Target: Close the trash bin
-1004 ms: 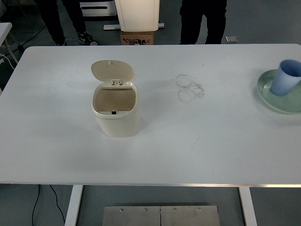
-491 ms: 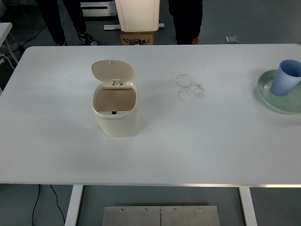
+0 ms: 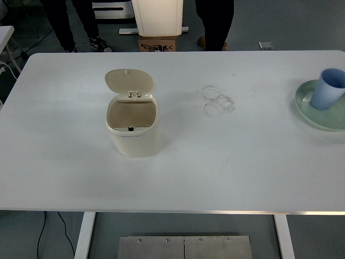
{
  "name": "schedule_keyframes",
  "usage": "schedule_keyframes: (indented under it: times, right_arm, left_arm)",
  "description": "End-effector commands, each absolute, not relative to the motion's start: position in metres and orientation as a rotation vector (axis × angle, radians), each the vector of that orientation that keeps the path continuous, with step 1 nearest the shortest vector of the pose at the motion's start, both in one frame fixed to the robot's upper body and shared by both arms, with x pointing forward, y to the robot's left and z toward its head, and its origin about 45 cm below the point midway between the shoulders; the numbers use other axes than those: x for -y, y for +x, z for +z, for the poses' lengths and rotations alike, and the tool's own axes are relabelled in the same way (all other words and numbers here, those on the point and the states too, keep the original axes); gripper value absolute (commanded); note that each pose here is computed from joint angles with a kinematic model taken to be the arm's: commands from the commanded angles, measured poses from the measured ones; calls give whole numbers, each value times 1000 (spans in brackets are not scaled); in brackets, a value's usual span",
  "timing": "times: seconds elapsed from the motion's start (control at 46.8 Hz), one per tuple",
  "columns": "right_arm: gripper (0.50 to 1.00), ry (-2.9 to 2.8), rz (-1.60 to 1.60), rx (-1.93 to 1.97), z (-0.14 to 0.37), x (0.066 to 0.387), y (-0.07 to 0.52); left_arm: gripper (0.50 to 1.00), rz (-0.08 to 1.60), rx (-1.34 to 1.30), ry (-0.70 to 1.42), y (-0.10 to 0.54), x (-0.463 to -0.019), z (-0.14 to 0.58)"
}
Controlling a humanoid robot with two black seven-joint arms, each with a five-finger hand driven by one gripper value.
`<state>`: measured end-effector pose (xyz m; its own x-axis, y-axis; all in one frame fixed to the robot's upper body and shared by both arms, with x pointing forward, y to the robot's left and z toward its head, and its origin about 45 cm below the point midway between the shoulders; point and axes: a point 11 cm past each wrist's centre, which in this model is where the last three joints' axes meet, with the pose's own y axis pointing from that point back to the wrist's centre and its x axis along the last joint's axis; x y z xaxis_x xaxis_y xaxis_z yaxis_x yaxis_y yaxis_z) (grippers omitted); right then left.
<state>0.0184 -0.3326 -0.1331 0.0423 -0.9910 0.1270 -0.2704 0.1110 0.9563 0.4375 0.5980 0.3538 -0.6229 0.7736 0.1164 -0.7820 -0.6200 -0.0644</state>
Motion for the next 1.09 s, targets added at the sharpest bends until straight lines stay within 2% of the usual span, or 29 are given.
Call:
schedule_keyframes:
  times: [0.0,0.385,1.068]
  right_arm:
    - [991,1338,-935,1413,-133,333,18]
    - [991,1338,-935,1413,-133,333,18]
    - [991,1338,-935,1413,-133,333,18]
  left_arm:
    - [1000,2213,121,78,450,-581,352]
    - [1000,2051,82,13,507,-486,351]
    - [1000,1987,94,28,522,-451,352]
